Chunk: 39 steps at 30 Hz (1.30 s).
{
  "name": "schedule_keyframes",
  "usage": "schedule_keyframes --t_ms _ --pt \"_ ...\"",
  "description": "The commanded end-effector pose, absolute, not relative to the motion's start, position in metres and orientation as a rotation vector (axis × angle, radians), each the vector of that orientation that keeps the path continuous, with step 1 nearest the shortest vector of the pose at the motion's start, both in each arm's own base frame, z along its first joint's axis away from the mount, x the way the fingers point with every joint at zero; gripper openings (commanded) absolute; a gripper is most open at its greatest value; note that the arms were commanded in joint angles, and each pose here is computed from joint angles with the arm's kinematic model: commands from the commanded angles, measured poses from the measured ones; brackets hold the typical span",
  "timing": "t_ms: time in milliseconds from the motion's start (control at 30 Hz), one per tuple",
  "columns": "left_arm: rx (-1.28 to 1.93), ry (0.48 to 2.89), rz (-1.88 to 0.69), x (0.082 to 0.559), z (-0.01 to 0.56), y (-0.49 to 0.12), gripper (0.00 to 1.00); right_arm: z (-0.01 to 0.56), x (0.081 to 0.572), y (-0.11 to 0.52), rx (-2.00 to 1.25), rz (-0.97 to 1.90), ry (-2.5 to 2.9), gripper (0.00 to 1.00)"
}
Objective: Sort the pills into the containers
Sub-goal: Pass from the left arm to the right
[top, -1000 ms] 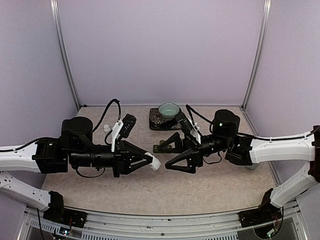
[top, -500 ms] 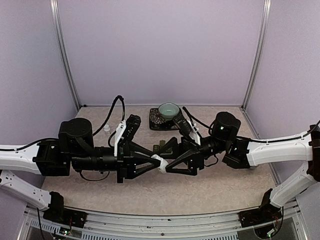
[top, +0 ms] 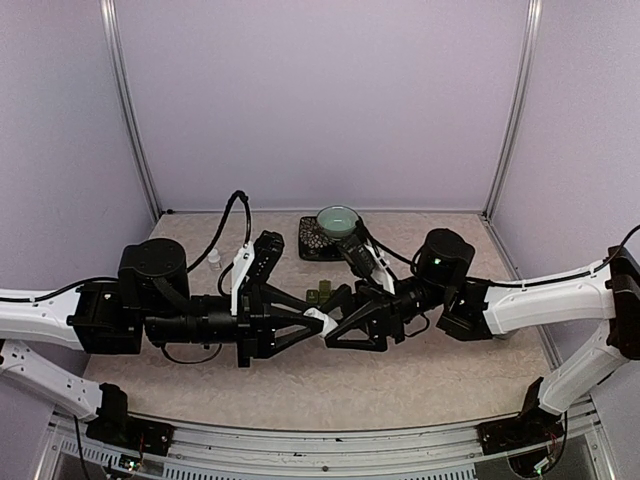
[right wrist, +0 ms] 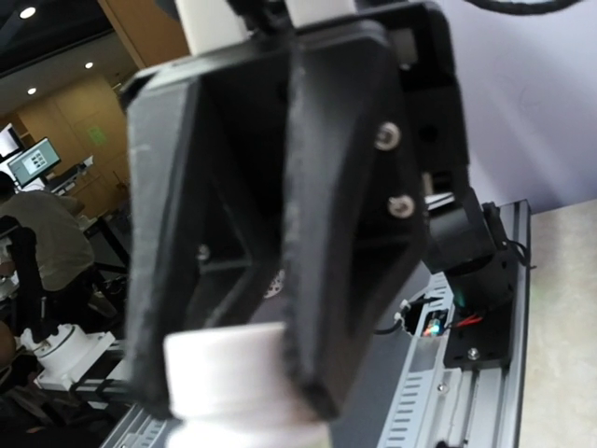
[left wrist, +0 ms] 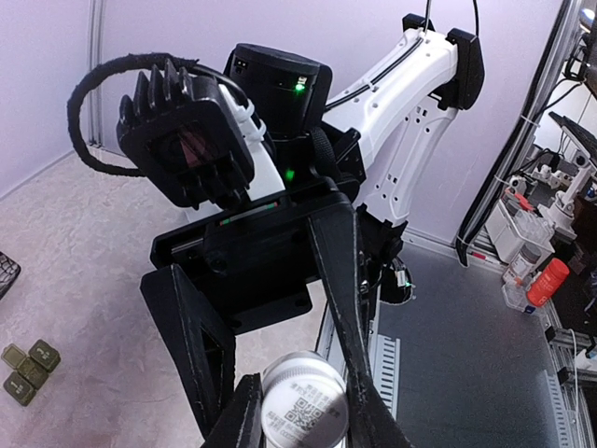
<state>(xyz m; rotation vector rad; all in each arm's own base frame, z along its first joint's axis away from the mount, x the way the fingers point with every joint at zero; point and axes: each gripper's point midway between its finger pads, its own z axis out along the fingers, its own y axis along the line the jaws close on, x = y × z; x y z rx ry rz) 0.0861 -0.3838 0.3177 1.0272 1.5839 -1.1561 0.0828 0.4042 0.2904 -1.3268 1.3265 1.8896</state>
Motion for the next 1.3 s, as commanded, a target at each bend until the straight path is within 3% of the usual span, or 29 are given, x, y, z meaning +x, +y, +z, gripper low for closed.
schedule_keyframes --t_ms 0,267,500,833,1267 --pt "1.008 1.530 -1.159 0.086 0.337 -0.384 0.15 0.296 0.072 0.400 -1.359 1.904 1.268 0.61" --pt "1.008 1.525 -1.159 0.085 0.340 -0.381 0.15 0.299 0.073 0.399 -1.360 1.891 1.260 0.58" --pt "1.015 1.531 -1.162 0.084 0.337 -0.380 0.15 0.303 0.072 0.400 -1.362 1.900 1.247 0.48" --pt "1.017 1.536 -1.167 0.083 0.337 -0.379 0.15 0.307 0.073 0.400 -1.360 1.901 1.240 0.52" --pt "1.019 1.559 -1.160 0.084 0.330 -0.380 0.16 0.309 0.073 0.401 -1.360 1.918 1.230 0.25"
